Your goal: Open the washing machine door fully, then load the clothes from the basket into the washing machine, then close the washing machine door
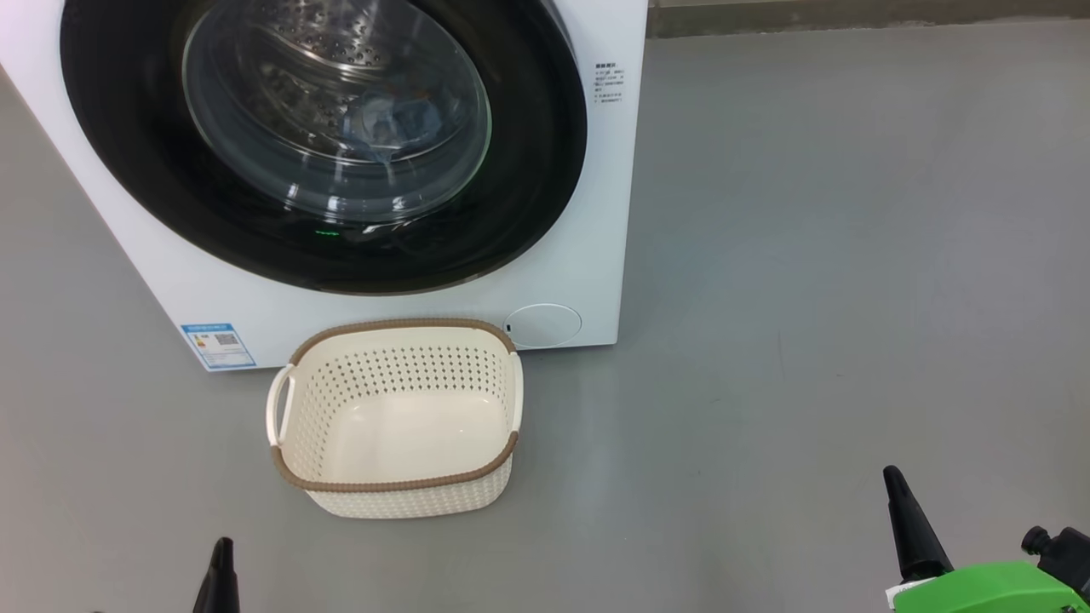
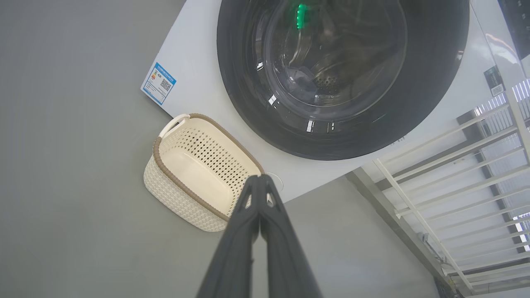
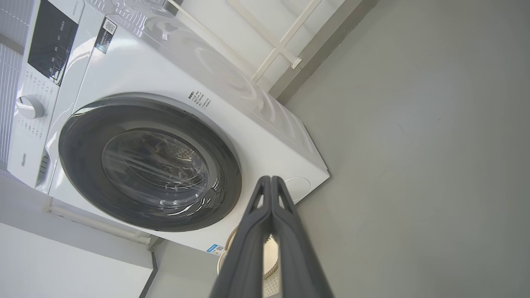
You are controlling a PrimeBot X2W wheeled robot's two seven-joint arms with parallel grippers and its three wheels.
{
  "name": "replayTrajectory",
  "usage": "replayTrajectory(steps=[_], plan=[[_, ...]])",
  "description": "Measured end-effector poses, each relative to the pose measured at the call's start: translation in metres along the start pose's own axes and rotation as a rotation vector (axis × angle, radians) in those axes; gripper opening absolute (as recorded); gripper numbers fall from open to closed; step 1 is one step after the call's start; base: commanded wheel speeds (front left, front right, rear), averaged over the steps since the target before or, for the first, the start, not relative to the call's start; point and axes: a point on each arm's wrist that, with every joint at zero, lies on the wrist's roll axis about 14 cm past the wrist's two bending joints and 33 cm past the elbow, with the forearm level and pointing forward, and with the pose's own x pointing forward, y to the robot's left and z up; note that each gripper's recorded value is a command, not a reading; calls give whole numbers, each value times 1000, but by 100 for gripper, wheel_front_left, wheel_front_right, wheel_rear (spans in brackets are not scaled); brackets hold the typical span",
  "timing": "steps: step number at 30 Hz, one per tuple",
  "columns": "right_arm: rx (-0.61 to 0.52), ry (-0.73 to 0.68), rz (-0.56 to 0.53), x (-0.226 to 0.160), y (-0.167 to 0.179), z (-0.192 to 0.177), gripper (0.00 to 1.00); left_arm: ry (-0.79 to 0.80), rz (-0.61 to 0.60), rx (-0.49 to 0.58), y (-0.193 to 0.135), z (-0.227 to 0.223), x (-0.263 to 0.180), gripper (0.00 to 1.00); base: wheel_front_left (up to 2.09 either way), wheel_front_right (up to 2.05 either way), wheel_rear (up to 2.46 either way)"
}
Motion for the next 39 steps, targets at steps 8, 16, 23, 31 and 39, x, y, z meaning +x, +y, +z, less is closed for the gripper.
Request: replayTrajectory(steps=[8,16,23,31,39], plan=[[83,-3,2,3,2,3,0,18,-9,-86,-3,-2,5,0,0,0,0],[178,-5,-10,3,-1,5,0,38,-9,-179,-5,-6,8,0,0,0,0],[251,-3,-15,2,-3,6,0,48,-29,-256,-11,-5,13,0,0,0,0],[331,2,-19,2,-4,6,0,68,-33,-341,-13,-9,16,0,0,0,0],[405,-1,-4,5,1,9,0,77,-55,-424,-21,-8,22,0,0,0,0]])
